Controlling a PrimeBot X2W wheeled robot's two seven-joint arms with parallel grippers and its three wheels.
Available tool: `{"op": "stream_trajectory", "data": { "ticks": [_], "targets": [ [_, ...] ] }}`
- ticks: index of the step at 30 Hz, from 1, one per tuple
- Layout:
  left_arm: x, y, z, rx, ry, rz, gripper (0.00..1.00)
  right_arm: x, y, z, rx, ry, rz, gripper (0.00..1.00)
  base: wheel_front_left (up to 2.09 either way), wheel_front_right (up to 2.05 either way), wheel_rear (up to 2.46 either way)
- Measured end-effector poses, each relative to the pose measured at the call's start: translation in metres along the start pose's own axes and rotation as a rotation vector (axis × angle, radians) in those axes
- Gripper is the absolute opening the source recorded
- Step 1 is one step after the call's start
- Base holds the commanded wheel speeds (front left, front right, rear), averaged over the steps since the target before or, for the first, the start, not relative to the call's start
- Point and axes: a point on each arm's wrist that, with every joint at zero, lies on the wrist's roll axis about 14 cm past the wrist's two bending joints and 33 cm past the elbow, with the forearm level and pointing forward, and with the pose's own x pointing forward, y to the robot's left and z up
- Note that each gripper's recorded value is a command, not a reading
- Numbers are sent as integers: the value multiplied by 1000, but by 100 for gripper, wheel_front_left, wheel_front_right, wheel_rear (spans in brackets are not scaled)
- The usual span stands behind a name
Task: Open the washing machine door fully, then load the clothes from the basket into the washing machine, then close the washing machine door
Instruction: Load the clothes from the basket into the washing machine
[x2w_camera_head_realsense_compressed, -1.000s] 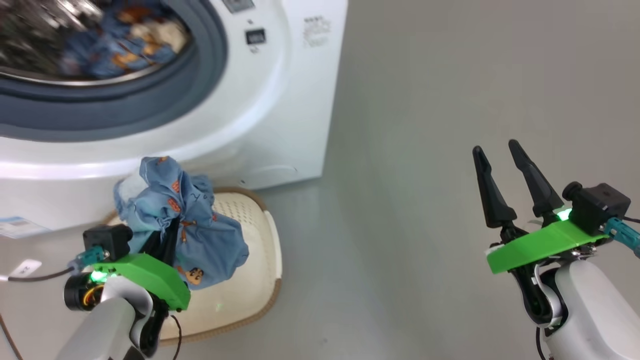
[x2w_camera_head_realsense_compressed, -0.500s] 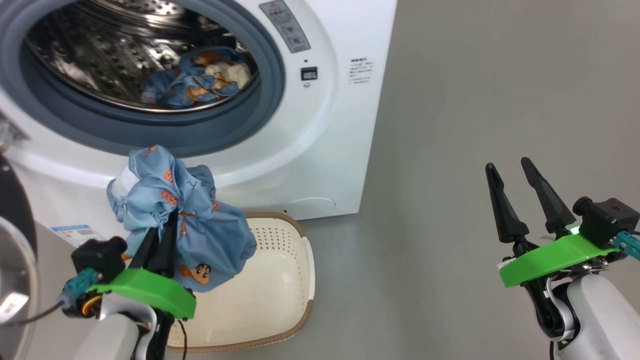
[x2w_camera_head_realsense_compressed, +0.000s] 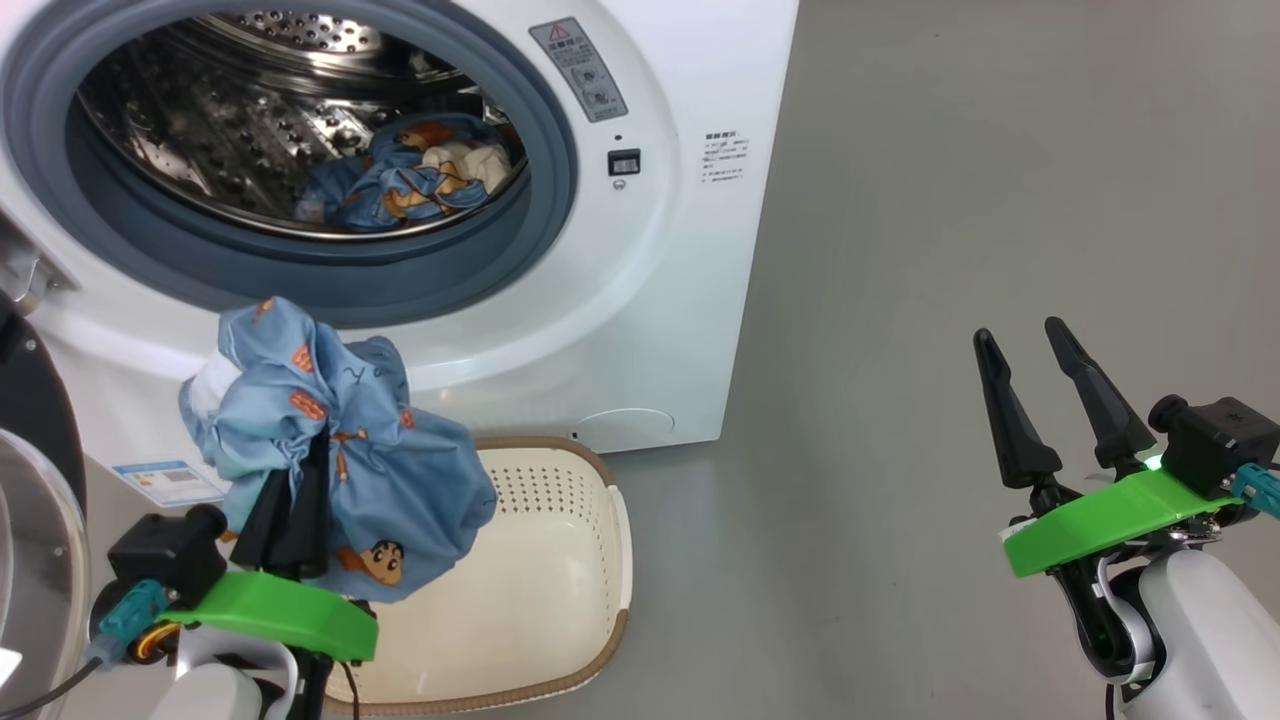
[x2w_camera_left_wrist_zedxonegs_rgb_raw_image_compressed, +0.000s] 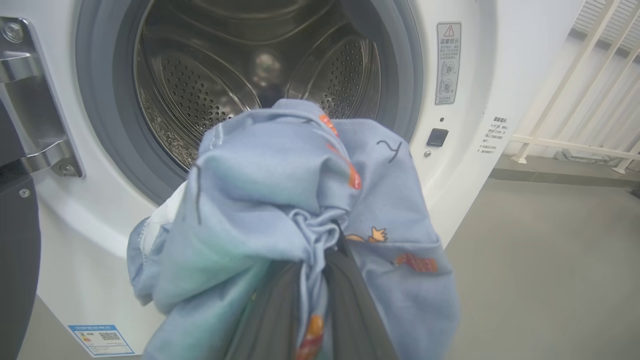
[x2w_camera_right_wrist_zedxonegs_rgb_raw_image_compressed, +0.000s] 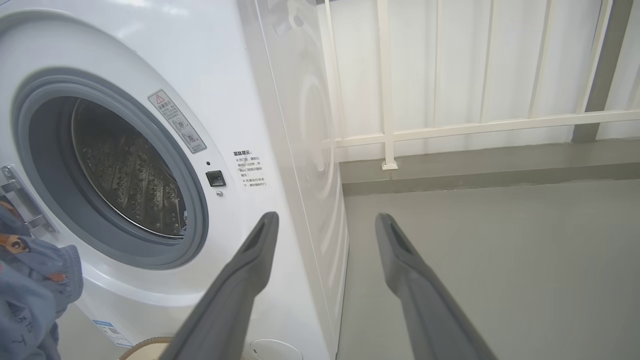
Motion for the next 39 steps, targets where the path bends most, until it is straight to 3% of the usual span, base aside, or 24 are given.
{"op": "stream_trajectory", "data": {
  "ticks": [19,39],
  "targets": [
    [19,-6,10,17,-22,-29,0,-4,-8,-11,-5,33,-18,100,0,0,0],
    [163,14,19,101,-16,-17,0,-1,-48,-42,-22,108,-117,100,0,0,0]
  ]
}}
